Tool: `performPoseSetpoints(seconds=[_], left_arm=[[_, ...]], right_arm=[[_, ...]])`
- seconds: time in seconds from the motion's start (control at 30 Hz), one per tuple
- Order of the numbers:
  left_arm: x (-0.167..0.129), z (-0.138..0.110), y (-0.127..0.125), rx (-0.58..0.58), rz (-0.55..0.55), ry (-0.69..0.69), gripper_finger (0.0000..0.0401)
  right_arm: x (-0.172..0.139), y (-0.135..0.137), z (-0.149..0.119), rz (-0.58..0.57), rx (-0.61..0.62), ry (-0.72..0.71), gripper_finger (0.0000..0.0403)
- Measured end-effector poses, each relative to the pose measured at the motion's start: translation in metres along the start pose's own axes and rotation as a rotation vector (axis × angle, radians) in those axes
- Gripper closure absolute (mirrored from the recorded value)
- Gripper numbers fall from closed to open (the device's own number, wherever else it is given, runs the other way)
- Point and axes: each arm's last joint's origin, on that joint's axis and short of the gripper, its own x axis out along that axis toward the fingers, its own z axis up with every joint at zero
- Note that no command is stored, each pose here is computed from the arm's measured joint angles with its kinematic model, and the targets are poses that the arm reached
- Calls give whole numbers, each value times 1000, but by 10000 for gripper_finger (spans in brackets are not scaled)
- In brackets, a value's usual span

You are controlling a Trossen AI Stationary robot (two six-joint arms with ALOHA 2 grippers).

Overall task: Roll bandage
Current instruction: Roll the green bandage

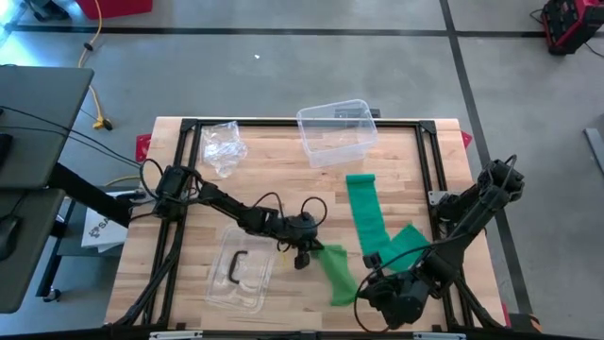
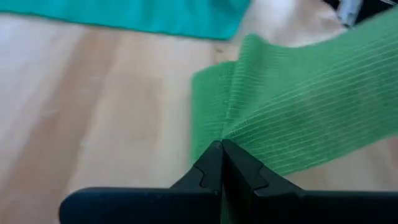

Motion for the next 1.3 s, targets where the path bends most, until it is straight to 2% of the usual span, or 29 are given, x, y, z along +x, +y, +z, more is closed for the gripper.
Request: performPoseSetpoints(seconds=[0.17,0.3,0.4,0.53,0.67,0.73,0.8,0.9,1.03,1.13,1.2,1.3], left_arm=[[2,-5,15,-2,57,53,401],[1,-4,20,-5,82,70,401],[1,-4,21,-5,83,71,401],[-2,0,11,7,56,41,401],[-7,12,-16,94,-39,-19,401],[-8,14,-29,135,-71,-35,401],[-9,16,-37,154,-54,-40,401],[-14,24,-40,177,52,-26,401],[-48,41,-32,228,414,65,401],[-88,62,-31,259,624,32,401],[-113,74,-33,260,648,0,401],[-147,89,-39,233,622,-66,401]], right_arm=[[10,19,-9,46,33,39,403],[17,35,-13,89,110,31,403],[25,44,-17,84,123,33,403],[30,46,-21,31,120,28,403],[26,44,-17,-29,90,9,403],[17,44,-8,-101,39,-25,403],[5,43,0,-233,-35,-60,403],[-12,38,9,-435,-171,-79,403],[-30,25,24,-687,-340,-85,403],[-36,12,36,-806,-478,-35,403],[-37,0,45,-852,-559,20,403],[-35,-23,58,-889,-629,107,403]])
